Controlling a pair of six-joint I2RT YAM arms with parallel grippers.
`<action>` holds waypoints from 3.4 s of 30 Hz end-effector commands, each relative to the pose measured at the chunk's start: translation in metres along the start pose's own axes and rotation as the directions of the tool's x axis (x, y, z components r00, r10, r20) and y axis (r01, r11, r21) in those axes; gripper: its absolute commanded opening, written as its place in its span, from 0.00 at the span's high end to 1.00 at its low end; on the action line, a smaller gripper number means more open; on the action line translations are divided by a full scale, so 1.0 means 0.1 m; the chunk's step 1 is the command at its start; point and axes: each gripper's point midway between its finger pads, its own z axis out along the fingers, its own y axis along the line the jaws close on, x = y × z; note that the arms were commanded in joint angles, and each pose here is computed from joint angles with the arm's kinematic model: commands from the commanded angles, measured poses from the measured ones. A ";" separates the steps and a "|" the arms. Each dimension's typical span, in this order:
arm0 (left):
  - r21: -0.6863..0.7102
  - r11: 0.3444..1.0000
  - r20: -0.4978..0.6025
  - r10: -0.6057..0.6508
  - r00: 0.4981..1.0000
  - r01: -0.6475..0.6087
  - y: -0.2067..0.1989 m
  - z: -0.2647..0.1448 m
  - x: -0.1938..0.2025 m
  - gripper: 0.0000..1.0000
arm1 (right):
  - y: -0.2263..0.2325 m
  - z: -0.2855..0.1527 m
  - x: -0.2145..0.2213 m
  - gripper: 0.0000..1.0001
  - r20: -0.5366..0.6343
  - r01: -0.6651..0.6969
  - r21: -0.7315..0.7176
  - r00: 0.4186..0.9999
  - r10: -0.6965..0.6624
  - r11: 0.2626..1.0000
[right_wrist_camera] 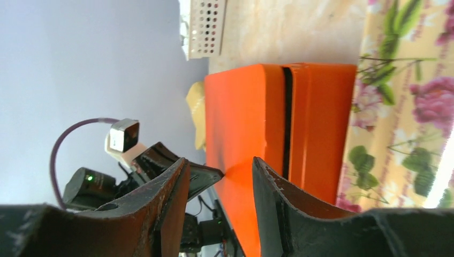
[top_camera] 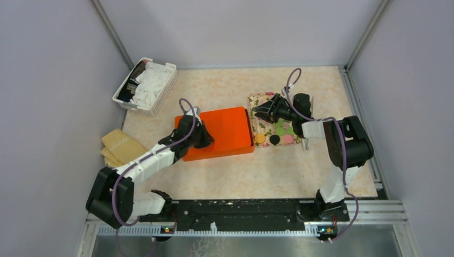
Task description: Pack the cookies
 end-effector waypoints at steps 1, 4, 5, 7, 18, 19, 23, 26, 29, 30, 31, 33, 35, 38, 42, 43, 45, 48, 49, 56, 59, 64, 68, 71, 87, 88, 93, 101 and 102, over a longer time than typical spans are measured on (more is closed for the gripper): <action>0.021 1.000 -0.013 0.002 1.000 -0.001 -0.04 0.03 0.03 1.00 | -0.04 -0.05 -0.15 0.54 0.051 0.079 0.088 0.995 -0.083 0.993; 0.021 1.000 -0.022 0.002 1.000 -0.002 -0.04 0.05 0.06 1.00 | -0.11 -0.06 -0.17 0.55 0.056 0.089 0.129 0.994 -0.097 0.988; 0.021 1.000 -0.024 0.003 1.000 -0.002 -0.04 0.06 0.06 1.00 | -0.13 -0.07 -0.18 0.55 0.057 0.097 0.152 0.993 -0.106 0.984; 0.019 1.000 -0.025 0.000 1.000 0.001 -0.04 0.06 0.06 1.00 | -0.21 -0.11 -0.20 0.55 0.054 0.129 0.211 0.988 -0.143 0.969; -0.316 0.930 0.307 -0.086 0.948 0.187 0.15 -0.73 -0.95 1.00 | -0.37 -0.53 -0.46 0.81 0.007 0.326 0.550 0.919 -0.395 0.769; -0.382 0.896 0.339 -0.094 0.936 0.229 0.28 -0.86 -0.97 1.00 | -0.37 -0.55 -0.46 0.87 -0.005 0.338 0.563 0.914 -0.406 0.754; -0.519 0.769 0.467 -0.110 0.877 0.373 0.70 -1.28 -0.96 1.00 | -0.37 -0.54 -0.43 1.00 -0.055 0.381 0.593 0.898 -0.437 0.709; -0.572 0.702 0.479 -0.133 0.868 0.424 0.95 -1.43 -0.81 1.00 | -0.35 -0.47 -0.36 1.00 -0.092 0.416 0.591 0.886 -0.455 0.691; -0.623 0.645 0.464 -0.152 0.873 0.444 1.12 -1.47 -0.66 0.96 | -0.33 -0.39 -0.27 1.00 -0.138 0.455 0.587 0.871 -0.471 0.670; -0.639 0.628 0.456 -0.156 0.876 0.444 1.17 -1.47 -0.61 0.95 | -0.34 -0.36 -0.24 1.00 -0.151 0.463 0.586 0.868 -0.472 0.665; -0.654 0.612 0.448 -0.160 0.879 0.445 1.21 -1.45 -0.57 0.94 | -0.35 -0.34 -0.21 1.00 -0.163 0.469 0.582 0.867 -0.470 0.664; -0.678 0.588 0.433 -0.164 0.886 0.440 1.29 -1.41 -0.50 0.93 | -0.38 -0.30 -0.16 1.00 -0.179 0.473 0.579 0.868 -0.463 0.664; -0.703 0.566 0.421 -0.156 0.893 0.430 1.37 -1.37 -0.46 0.93 | -0.44 -0.29 -0.13 1.00 -0.193 0.471 0.584 0.872 -0.451 0.661; -0.733 0.533 0.423 -0.129 0.897 0.422 1.48 -1.30 -0.41 0.94 | -0.52 -0.29 -0.11 1.00 -0.207 0.471 0.595 0.873 -0.442 0.651; -0.748 0.516 0.423 -0.114 0.899 0.418 1.61 -1.15 -0.35 0.95 | -0.62 -0.30 -0.09 1.00 -0.228 0.472 0.616 0.873 -0.430 0.631; -0.747 0.521 0.420 -0.113 0.901 0.413 1.63 -1.09 -0.34 0.95 | -0.63 -0.29 -0.08 1.00 -0.235 0.475 0.617 0.872 -0.430 0.627; -0.741 0.529 0.420 -0.114 0.900 0.413 1.65 -0.97 -0.33 0.97 | -0.66 -0.28 -0.06 1.00 -0.246 0.478 0.617 0.871 -0.424 0.624; -0.737 0.535 0.424 -0.109 0.899 0.413 1.68 -0.81 -0.34 0.98 | -0.68 -0.24 -0.03 1.00 -0.264 0.487 0.614 0.869 -0.419 0.621; -0.735 0.545 0.421 -0.098 0.902 0.403 1.69 -0.75 -0.36 0.99 | -0.70 -0.23 -0.02 1.00 -0.270 0.487 0.613 0.869 -0.415 0.621; -0.671 0.646 0.441 -0.045 0.896 0.363 1.58 -0.50 -0.57 1.00 | -0.78 -0.09 0.11 1.00 -0.311 0.487 0.576 0.874 -0.375 0.657; -0.651 0.673 0.437 -0.044 0.898 0.350 1.52 -0.43 -0.62 1.00 | -0.79 0.00 0.19 1.00 -0.337 0.491 0.551 0.871 -0.359 0.674; -0.652 0.685 0.397 -0.055 0.916 0.323 1.51 -0.30 -0.57 1.00 | -0.67 0.20 0.43 1.00 -0.379 0.493 0.468 0.862 -0.338 0.734; -0.640 0.702 0.372 -0.072 0.926 0.312 1.50 -0.19 -0.51 1.00 | -0.44 0.35 0.68 1.00 -0.396 0.470 0.352 0.859 -0.326 0.810; -0.634 0.716 0.350 -0.072 0.934 0.293 1.48 -0.12 -0.49 1.00 | -0.41 0.35 0.68 1.00 -0.382 0.459 0.360 0.867 -0.320 0.812; -0.595 0.754 0.360 -0.059 0.931 0.278 1.35 -0.20 -0.60 1.00 | -0.36 -0.48 -0.42 1.00 -0.257 0.494 0.811 0.781 -0.569 0.312; -0.591 0.757 0.364 -0.059 0.929 0.279 1.34 -0.21 -0.61 1.00 | -0.29 -0.48 -0.44 1.00 -0.253 0.504 0.804 0.770 -0.586 0.316; -0.576 0.766 0.373 -0.064 0.926 0.285 1.30 -0.24 -0.64 1.00 | 0.03 -0.39 -0.28 1.00 -0.281 0.586 0.737 0.719 -0.636 0.337; -0.568 0.774 0.356 -0.076 0.931 0.280 1.26 -0.23 -0.64 1.00 | 0.20 -0.18 0.26 1.00 -0.358 0.689 0.615 0.677 -0.643 0.383; -0.567 0.775 0.353 -0.078 0.932 0.280 1.25 -0.23 -0.64 1.00 | 0.19 -0.15 0.31 1.00 -0.367 0.696 0.605 0.674 -0.641 0.386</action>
